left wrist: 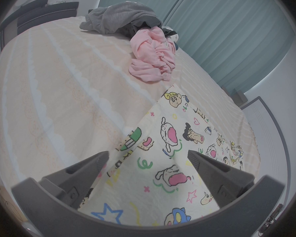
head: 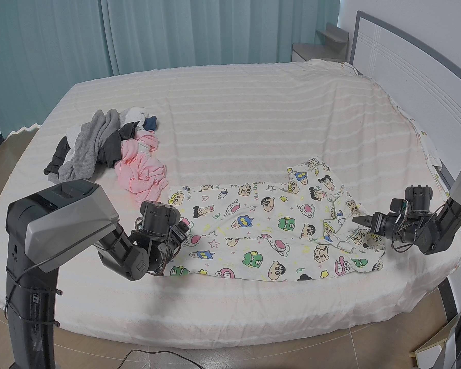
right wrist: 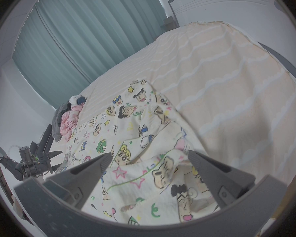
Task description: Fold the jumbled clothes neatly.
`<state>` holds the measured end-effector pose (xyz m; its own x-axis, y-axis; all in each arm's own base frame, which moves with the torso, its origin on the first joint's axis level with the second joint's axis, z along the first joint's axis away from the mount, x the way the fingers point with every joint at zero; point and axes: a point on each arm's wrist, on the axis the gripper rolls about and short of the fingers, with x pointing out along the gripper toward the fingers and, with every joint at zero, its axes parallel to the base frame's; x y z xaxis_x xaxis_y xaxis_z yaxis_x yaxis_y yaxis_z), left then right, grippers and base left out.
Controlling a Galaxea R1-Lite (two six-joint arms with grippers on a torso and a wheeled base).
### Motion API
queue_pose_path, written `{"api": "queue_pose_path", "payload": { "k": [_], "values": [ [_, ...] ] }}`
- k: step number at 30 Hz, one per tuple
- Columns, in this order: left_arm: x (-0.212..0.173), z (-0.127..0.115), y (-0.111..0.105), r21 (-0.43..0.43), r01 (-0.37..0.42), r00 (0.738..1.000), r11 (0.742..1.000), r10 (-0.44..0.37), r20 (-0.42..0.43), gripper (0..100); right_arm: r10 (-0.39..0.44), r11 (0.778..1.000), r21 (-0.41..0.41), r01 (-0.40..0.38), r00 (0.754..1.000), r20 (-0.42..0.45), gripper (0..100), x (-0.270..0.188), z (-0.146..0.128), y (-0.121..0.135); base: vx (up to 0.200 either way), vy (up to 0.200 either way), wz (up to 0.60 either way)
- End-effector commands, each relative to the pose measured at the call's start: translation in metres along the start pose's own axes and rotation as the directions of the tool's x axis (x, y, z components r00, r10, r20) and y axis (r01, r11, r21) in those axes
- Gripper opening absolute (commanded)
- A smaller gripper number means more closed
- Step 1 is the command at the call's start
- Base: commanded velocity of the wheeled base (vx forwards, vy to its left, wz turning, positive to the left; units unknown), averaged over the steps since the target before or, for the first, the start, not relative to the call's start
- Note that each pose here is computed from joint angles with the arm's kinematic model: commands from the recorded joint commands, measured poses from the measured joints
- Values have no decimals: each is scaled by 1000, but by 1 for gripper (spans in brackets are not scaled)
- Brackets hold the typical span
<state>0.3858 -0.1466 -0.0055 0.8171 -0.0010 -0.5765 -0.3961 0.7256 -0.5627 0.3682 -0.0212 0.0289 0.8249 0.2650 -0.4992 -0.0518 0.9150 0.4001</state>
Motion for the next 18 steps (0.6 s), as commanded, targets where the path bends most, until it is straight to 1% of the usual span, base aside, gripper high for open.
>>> {"api": "queue_pose_path", "payload": {
  "k": [1,3,5,7,9,10,11,13,15,16,17,18],
  "values": [
    [0,3,-1,-5,3,1000,1000,-3,11,100,-11,1000,6,10,1000,21,100,-1,4,-3,0,0,0],
    [-1,10,1,-16,-4,999,1000,4,33,100,-53,998,43,49,996,74,100,-3,9,-7,0,0,0],
    [-5,22,1,-36,-12,997,999,15,73,100,-71,995,73,63,991,109,100,-7,13,-9,0,0,0],
    [-13,38,3,-66,-10,994,998,17,104,100,-70,993,102,56,988,137,100,-18,19,-5,0,0,0],
    [-28,56,6,-95,1,992,996,11,123,100,-63,988,146,42,988,144,100,-34,20,3,0,0,0],
    [-32,60,6,-102,9,992,995,4,127,100,-62,987,157,39,988,145,100,-38,20,5,0,0,0],
    [-45,69,7,-124,23,991,992,-6,133,100,-52,981,192,23,988,147,100,-49,19,12,0,0,0],
    [-68,72,9,-169,39,992,985,-18,124,100,-27,971,240,-3,992,121,100,-60,9,27,0,0,0],
    [-93,70,11,-204,71,995,976,-55,86,100,-13,962,274,-13,996,91,100,-67,0,36,0,0,0],
    [-102,70,11,-214,91,994,973,-78,70,100,-8,959,283,-16,997,81,100,-68,-3,39,0,0,0],
    [-123,70,13,-247,132,991,960,-128,35,100,8,953,301,-27,998,65,100,-71,-8,46,0,0,0],
    [-135,71,14,-271,154,988,950,-156,16,100,19,950,310,-34,998,53,100,-73,-11,50,0,0,0]
  ]
}}
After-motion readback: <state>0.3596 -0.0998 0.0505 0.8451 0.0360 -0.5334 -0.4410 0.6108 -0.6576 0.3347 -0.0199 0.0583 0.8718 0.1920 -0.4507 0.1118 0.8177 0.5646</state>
